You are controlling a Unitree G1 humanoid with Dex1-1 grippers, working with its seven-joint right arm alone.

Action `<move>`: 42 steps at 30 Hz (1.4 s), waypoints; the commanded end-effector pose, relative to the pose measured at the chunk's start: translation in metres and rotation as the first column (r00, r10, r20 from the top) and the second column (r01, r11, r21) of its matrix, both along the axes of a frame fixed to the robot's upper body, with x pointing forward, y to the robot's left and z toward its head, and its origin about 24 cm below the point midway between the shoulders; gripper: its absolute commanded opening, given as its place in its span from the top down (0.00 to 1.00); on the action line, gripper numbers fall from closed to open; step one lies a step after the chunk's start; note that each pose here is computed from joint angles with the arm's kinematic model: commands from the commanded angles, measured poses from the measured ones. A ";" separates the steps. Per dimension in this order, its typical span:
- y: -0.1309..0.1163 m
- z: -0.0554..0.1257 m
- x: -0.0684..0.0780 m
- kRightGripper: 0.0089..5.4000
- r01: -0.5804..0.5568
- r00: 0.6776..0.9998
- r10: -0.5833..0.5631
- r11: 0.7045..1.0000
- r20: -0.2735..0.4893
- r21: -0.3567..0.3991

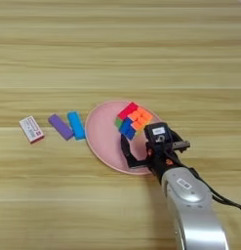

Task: Move the objects on the table

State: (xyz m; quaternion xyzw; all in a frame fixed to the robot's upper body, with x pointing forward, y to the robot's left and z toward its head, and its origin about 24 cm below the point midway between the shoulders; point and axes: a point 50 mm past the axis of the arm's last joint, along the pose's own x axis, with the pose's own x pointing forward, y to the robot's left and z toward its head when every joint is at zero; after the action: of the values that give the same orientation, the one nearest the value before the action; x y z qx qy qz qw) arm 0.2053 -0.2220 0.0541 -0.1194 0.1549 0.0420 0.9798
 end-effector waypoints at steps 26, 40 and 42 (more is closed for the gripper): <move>-0.012 -0.009 0.038 0.00 -0.011 0.960 0.004 1.000 0.280 0.025; -0.013 -0.019 0.053 0.00 -0.032 0.951 0.023 0.999 0.308 0.022; -0.015 -0.019 0.056 0.00 -0.025 0.949 0.017 0.999 0.314 0.023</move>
State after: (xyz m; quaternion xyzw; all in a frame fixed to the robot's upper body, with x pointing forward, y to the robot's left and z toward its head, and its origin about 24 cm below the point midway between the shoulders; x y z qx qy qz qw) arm 0.2454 -0.2334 0.0113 -0.0975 0.0472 0.0387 0.9934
